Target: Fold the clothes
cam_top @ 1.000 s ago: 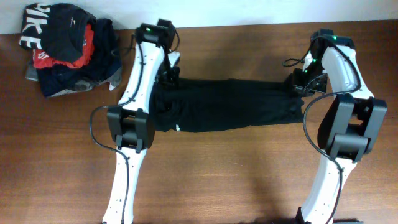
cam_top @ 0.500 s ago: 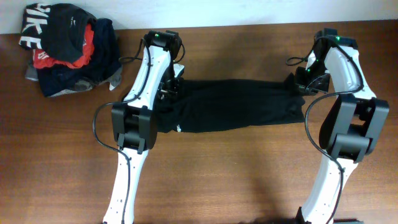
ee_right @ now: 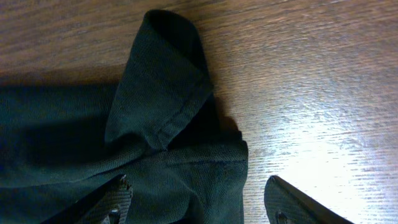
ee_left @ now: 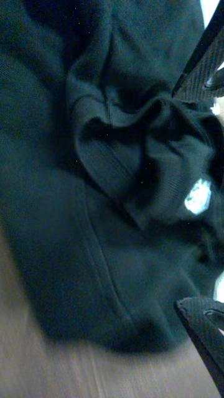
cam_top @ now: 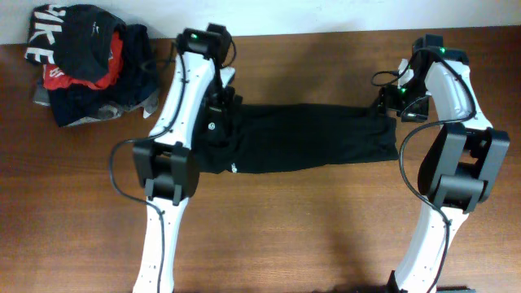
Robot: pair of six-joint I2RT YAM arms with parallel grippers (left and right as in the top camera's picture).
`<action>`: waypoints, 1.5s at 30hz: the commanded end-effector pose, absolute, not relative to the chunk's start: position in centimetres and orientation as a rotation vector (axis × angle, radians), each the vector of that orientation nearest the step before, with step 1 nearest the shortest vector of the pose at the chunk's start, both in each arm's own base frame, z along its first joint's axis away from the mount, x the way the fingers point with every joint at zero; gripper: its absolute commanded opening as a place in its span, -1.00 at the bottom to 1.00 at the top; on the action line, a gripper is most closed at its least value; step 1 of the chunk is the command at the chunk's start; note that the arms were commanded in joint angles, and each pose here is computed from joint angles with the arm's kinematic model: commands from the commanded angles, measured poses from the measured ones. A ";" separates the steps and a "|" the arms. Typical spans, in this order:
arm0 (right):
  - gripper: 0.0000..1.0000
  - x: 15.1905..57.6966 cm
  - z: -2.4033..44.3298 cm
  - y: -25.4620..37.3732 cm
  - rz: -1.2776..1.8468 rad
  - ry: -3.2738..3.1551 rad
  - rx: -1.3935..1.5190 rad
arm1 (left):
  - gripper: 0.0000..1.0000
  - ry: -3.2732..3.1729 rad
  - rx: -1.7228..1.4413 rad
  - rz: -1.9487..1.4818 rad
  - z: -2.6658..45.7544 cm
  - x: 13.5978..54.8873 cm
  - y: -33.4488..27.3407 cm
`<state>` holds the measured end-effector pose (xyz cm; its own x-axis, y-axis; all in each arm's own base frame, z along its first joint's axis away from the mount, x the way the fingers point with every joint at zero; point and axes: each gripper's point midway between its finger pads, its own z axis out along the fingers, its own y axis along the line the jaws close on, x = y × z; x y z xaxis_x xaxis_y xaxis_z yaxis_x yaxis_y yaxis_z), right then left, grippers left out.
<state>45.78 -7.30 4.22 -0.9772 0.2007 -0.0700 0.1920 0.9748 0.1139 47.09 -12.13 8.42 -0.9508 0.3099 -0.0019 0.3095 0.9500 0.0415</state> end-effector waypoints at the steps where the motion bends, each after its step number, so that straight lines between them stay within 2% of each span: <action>1: 0.47 44.8 2.9 -7.0 0.195 3.077 0.266 | 0.98 2.896 0.315 0.098 16.0 49.0 -10.1; 6: 0.46 43.4 0.7 -6.6 0.206 3.115 0.272 | 0.98 2.764 0.208 0.075 19.5 50.9 -8.3; 9: 0.44 42.7 -0.4 -6.4 0.225 3.132 0.276 | 0.98 2.743 0.129 0.067 19.8 51.6 -7.1; 12: 0.33 42.4 -1.3 -6.0 0.247 3.134 0.277 | 0.98 2.732 0.095 0.068 19.9 52.1 -6.1; 16: 0.05 42.3 -2.4 -5.9 0.250 3.116 0.309 | 0.98 2.721 0.066 0.071 20.0 52.5 -5.0; 22: -0.70 42.2 -3.7 -5.9 0.246 3.097 0.374 | 0.98 2.723 0.059 0.079 20.0 52.5 -4.7; 24: -0.89 42.1 -3.7 -6.2 0.247 3.094 0.393 | 0.98 2.723 0.059 0.079 20.0 52.5 -4.7; 32: -0.92 41.9 -3.0 -10.2 0.249 3.052 0.561 | 0.98 2.714 0.058 0.079 20.0 52.7 -4.7; 38: -0.92 42.4 -1.1 -12.8 0.396 2.967 0.684 | 0.98 2.715 0.058 0.079 19.7 52.9 -4.7; 45: -0.92 43.4 3.0 -11.1 0.544 2.950 0.583 | 0.98 2.724 0.059 0.080 19.3 52.9 -4.7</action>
